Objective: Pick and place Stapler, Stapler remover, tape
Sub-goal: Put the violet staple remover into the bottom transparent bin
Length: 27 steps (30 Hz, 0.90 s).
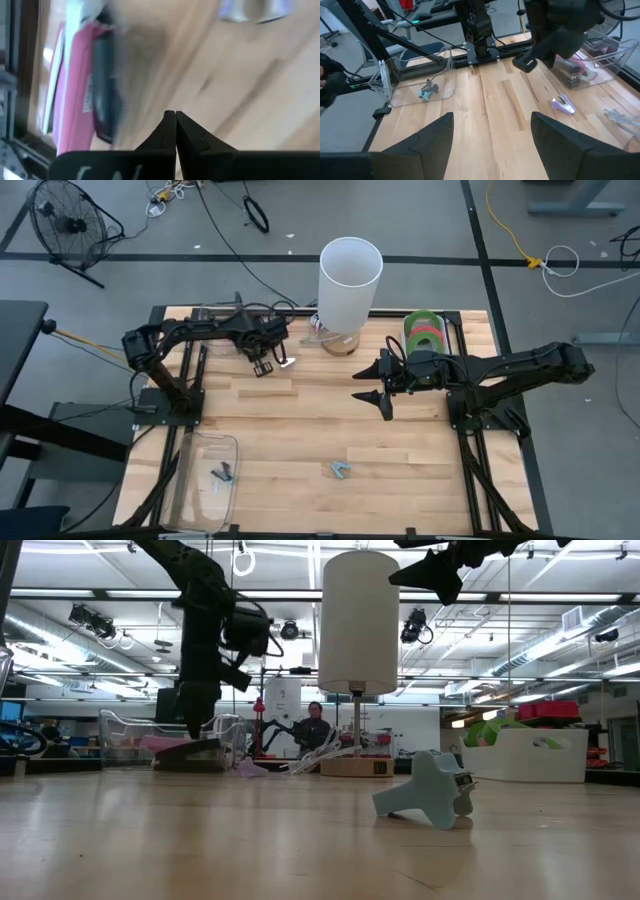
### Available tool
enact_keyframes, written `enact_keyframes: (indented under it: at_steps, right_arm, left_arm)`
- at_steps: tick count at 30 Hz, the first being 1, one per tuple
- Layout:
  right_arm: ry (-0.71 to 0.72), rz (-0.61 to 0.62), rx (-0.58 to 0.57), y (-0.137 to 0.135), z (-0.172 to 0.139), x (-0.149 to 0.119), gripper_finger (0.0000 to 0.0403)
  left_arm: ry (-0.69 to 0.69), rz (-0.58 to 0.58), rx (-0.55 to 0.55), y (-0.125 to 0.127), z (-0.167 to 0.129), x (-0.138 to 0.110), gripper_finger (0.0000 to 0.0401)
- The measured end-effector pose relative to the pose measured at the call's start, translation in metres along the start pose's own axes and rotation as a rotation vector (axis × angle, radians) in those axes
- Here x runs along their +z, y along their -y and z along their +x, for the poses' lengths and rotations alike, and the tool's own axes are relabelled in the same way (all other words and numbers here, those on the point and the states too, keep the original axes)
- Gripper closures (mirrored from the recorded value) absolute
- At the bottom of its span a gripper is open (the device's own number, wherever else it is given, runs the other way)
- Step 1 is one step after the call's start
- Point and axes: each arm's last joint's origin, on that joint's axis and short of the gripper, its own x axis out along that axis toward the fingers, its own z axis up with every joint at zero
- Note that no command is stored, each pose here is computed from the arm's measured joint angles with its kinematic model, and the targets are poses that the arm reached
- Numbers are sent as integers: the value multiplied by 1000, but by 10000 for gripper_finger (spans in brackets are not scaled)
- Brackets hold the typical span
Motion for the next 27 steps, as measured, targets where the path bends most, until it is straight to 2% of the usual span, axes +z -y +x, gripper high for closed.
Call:
enact_keyframes:
  at_steps: [3,8,11,14,19,24,27]
  right_arm:
    - [-4,-4,-1,0,0,0,140]
    - [-5,-25,-2,0,0,0,140]
    - [-6,-29,-2,0,0,-1,140]
    - [-6,-30,-2,0,0,-1,140]
    - [-22,-46,-6,1,0,-2,140]
    - [-26,-58,-6,1,0,-3,140]
    - [-33,-62,-8,1,0,-3,140]
  left_arm:
    - [70,14,-25,8,-14,-1,400]
    - [268,-3,-153,26,-38,5,400]
    - [376,-14,-175,42,-49,11,400]
    - [458,-43,-169,59,-58,14,401]
    - [589,-17,-106,89,-70,17,401]
    - [614,34,-98,116,-64,21,401]
    - [617,24,-20,126,-56,28,400]
